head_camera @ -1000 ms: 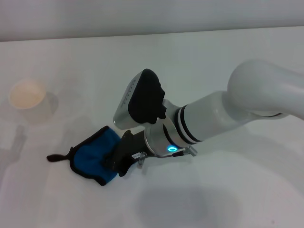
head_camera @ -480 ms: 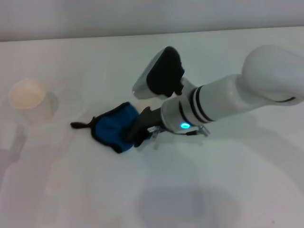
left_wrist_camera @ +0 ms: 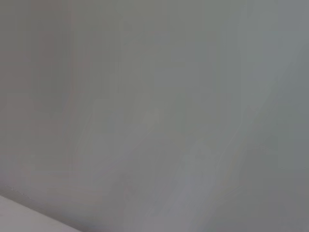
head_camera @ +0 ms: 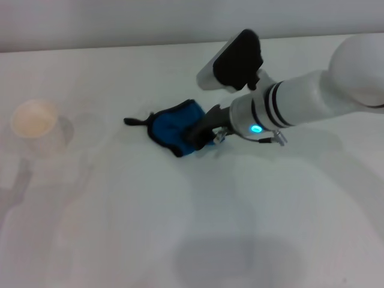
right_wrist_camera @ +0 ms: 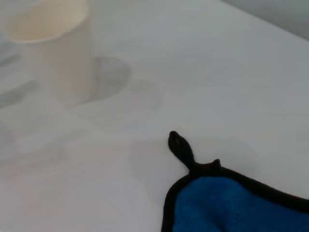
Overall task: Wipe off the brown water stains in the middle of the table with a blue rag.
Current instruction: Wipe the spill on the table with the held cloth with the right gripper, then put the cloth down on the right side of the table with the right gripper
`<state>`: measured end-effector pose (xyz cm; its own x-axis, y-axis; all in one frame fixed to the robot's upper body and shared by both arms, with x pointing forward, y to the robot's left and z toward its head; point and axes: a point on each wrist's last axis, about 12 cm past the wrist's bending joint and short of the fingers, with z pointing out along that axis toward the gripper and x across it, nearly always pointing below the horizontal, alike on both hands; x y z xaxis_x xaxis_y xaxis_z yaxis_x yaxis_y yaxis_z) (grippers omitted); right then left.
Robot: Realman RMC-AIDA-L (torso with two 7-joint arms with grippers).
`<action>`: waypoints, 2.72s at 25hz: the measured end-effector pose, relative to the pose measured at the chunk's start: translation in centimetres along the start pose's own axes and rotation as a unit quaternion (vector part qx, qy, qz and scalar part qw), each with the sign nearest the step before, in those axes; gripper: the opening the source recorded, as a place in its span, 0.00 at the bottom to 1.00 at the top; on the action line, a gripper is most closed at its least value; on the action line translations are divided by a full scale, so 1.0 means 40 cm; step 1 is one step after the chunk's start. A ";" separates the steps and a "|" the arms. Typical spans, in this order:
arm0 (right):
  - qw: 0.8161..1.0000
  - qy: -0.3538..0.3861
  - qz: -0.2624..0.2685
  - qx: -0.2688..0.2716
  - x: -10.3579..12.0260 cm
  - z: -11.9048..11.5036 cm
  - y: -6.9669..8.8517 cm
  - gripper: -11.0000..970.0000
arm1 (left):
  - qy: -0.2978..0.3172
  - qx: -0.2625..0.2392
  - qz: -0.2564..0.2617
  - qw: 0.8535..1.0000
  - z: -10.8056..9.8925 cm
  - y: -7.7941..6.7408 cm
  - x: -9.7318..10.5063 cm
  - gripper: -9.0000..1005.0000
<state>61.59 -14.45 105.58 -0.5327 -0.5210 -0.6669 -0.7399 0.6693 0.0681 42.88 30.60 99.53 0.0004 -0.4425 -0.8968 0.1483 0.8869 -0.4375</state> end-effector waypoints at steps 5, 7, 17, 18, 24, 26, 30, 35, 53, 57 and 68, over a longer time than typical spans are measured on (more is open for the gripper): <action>0.999 -0.009 0.019 0.038 -0.004 -0.013 -0.051 0.10 | 0.000 -0.002 -0.004 1.000 -0.001 0.004 -0.002 0.89; 0.998 -0.014 0.029 0.050 -0.006 -0.022 -0.072 0.10 | 0.000 -0.002 -0.004 1.000 -0.001 0.004 -0.002 0.89; 0.998 -0.002 0.053 0.033 0.013 -0.064 -0.114 0.10 | 0.000 -0.002 -0.004 1.000 -0.002 0.005 -0.002 0.89; 0.998 0.002 0.057 0.026 0.021 -0.067 -0.112 0.10 | 0.000 -0.002 -0.004 1.000 -0.002 0.004 -0.002 0.89; 0.998 0.011 0.062 -0.006 0.059 -0.088 -0.100 0.10 | -0.002 -0.002 -0.004 1.000 0.000 0.004 -0.003 0.89; 0.998 0.013 0.064 -0.009 0.069 -0.096 -0.104 0.10 | -0.003 -0.002 -0.004 1.000 0.003 0.004 -0.004 0.89; 0.997 0.018 0.071 -0.005 0.085 -0.115 -0.125 0.10 | -0.005 -0.001 -0.004 1.000 0.008 0.003 -0.006 0.89; 0.994 0.007 0.105 0.016 0.114 -0.153 -0.172 0.10 | -0.006 0.000 -0.004 1.000 0.011 0.002 -0.006 0.89; 0.986 -0.015 0.166 -0.019 0.179 -0.180 -0.144 0.10 | -0.007 0.005 -0.004 1.000 0.021 -0.001 -0.008 0.89; 0.985 -0.030 0.169 -0.012 0.172 -0.169 -0.132 0.10 | -0.006 0.006 -0.004 1.000 0.021 -0.002 -0.007 0.89; 0.985 -0.050 0.168 0.003 0.177 -0.165 -0.128 0.19 | -0.004 0.005 -0.004 1.000 0.016 -0.001 -0.006 0.89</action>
<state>58.92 -25.05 105.40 -0.7032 -0.2149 -0.6778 -0.5263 0.7983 0.2929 43.51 30.58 99.80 0.0079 -0.4507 -0.8926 0.1586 0.8819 -0.4439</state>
